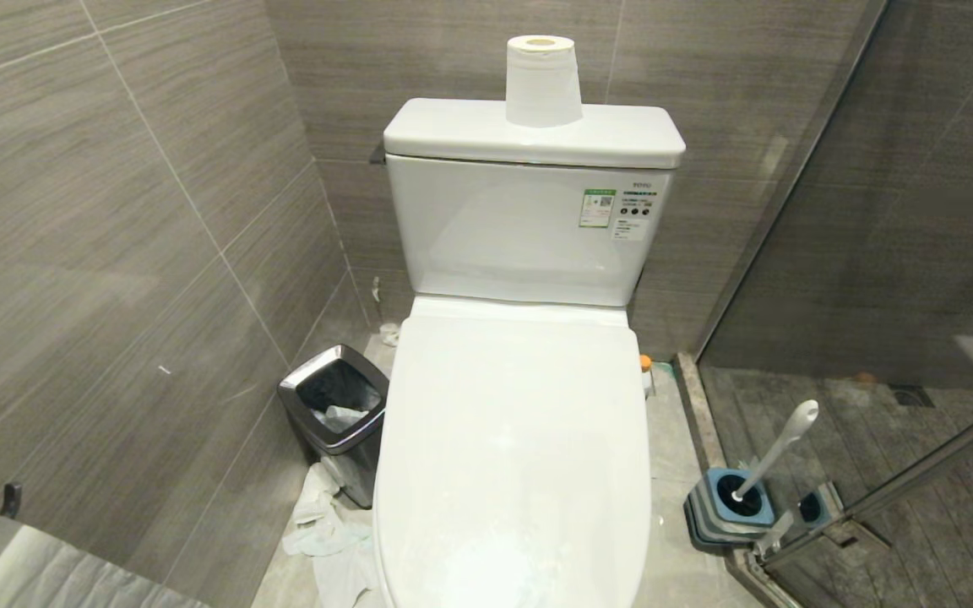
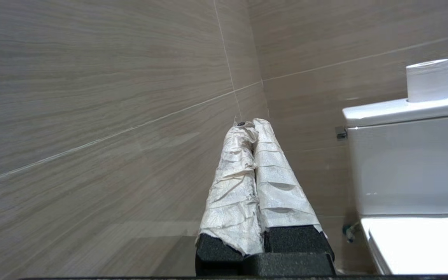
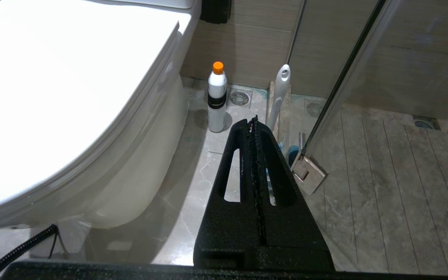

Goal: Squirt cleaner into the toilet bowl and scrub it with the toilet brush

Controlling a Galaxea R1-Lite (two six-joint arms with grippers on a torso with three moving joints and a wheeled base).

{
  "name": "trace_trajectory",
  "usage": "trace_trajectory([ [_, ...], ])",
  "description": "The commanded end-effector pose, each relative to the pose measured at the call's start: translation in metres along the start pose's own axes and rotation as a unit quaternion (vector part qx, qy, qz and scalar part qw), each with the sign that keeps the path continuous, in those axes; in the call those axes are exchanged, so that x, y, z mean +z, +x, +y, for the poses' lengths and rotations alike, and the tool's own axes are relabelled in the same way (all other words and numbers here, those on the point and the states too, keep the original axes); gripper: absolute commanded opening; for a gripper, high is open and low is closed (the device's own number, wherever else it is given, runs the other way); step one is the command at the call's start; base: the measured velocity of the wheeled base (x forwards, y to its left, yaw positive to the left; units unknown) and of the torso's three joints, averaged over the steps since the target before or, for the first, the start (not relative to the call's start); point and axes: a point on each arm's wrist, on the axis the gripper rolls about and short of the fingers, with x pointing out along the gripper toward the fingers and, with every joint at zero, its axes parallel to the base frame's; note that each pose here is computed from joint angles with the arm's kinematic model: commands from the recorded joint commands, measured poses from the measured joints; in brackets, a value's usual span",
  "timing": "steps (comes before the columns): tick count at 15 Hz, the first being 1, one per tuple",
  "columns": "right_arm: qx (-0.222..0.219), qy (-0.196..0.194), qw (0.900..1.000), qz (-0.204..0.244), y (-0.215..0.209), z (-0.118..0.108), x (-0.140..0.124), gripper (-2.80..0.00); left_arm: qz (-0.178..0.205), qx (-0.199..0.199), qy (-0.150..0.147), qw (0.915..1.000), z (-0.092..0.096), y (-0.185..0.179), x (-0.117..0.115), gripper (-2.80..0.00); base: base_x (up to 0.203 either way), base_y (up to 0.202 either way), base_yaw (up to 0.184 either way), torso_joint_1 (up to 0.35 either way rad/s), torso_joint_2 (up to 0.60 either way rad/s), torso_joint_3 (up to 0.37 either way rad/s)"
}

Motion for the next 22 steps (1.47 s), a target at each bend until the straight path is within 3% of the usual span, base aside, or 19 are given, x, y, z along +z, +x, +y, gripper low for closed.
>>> trace_trajectory([
  [1, 0.0, 0.0, 1.0, 0.005, 0.001, 0.0, -0.003, -2.8, -0.006, 0.002, -0.001, 1.0, 0.001, 0.0, 0.004, -2.8, 0.0, 0.0, 0.0, 0.0, 0.0, 0.0],
  [5, 0.0, 0.0, 1.0, 0.005, 0.001, 0.0, -0.003, -2.8, -0.03, 0.005, -0.003, 0.9995, 0.005, 0.0, 0.018, -2.8, 0.0, 0.0, 0.0, 0.0, 0.0, 0.0],
  [8, 0.0, 0.0, 1.0, 0.005, 0.001, 0.0, -0.003, -2.8, -0.02, 0.0, -0.003, 0.9998, 0.003, 0.0, 0.011, -2.8, 0.0, 0.0, 0.0, 0.0, 0.0, 0.0],
  [11, 0.0, 0.0, 1.0, 0.005, 0.001, 0.0, -0.003, -2.8, 0.045, -0.02, 0.0, 0.9988, -0.008, -0.003, -0.028, -2.8, 0.0, 0.0, 0.0, 0.0, 0.0, 0.0],
  [14, 0.0, 0.0, 1.0, 0.005, 0.001, 0.0, -0.003, -2.8, 0.124, -0.046, 0.0, 0.9911, -0.02, -0.013, -0.072, -2.8, 0.0, 0.0, 0.0, 0.0, 0.0, 0.0],
  [16, 0.0, 0.0, 1.0, 0.005, 0.001, 0.0, -0.003, -2.8, 0.153, -0.058, -0.033, 0.986, -0.022, -0.015, -0.078, -2.8, 0.0, 0.0, 0.0, 0.0, 0.0, 0.0],
  [18, 0.0, 0.0, 1.0, 0.005, 0.001, 0.0, -0.003, -2.8, 0.204, -0.075, -0.048, 0.9749, -0.025, -0.019, -0.088, -2.8, 0.0, 0.0, 0.0, 0.0, 0.0, 0.0],
  [22, 0.0, 0.0, 1.0, 0.005, 0.001, 0.0, -0.003, -2.8, 0.273, -0.114, -0.05, 0.954, -0.029, -0.027, -0.101, -2.8, 0.0, 0.0, 0.0, 0.0, 0.0, 0.0],
])
